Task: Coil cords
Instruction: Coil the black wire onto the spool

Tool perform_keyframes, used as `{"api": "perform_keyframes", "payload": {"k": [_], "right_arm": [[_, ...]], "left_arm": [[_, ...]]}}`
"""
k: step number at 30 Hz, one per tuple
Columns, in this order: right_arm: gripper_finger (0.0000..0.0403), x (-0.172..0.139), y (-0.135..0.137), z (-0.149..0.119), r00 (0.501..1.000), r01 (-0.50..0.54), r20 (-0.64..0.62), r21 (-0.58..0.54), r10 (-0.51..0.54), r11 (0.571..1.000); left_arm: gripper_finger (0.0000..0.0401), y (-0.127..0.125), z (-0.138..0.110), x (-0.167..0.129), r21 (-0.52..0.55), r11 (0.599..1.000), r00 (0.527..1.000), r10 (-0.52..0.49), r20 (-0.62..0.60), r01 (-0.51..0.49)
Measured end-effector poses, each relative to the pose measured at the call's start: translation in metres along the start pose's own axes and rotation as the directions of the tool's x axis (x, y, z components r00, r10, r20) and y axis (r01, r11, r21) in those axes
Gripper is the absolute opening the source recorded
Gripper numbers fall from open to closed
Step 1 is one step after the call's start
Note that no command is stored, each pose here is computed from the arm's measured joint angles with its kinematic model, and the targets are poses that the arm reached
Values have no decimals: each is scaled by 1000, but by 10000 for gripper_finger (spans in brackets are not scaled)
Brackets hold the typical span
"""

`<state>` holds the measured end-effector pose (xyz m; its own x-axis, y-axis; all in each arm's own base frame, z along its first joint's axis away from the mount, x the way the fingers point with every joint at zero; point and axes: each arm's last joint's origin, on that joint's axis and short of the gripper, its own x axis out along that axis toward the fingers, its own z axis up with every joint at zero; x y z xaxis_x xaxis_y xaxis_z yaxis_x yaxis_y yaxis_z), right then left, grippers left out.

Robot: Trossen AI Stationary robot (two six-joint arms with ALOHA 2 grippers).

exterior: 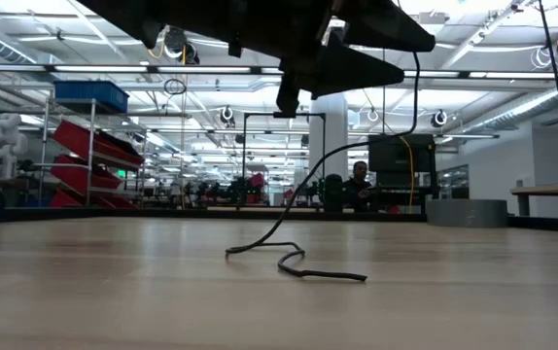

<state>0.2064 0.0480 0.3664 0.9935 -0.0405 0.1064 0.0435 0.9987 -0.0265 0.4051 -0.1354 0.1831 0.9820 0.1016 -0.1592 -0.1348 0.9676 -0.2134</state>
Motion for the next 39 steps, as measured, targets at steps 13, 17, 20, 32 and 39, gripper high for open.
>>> {"api": "perform_keyframes", "payload": {"k": [13,17,20,32,39], "right_arm": [[0,0,0,0,1000,0,4,1,0,1000],[0,0,0,1,1000,1,8,2,-1,1000],[0,0,0,1,1000,1,7,2,-1,1000],[0,0,0,1,1000,1,7,-1,-1,1000],[0,0,0,1,1000,1,7,-2,-1,1000]], "left_arm": [[166,2,2,1,-42,999,1000,-14,5,14],[166,1,4,1,-51,998,999,-21,24,22],[166,1,3,1,-50,998,999,-29,19,30],[163,-1,9,1,-76,996,997,-42,70,48],[127,0,8,1,-71,997,998,-36,59,40]]}}
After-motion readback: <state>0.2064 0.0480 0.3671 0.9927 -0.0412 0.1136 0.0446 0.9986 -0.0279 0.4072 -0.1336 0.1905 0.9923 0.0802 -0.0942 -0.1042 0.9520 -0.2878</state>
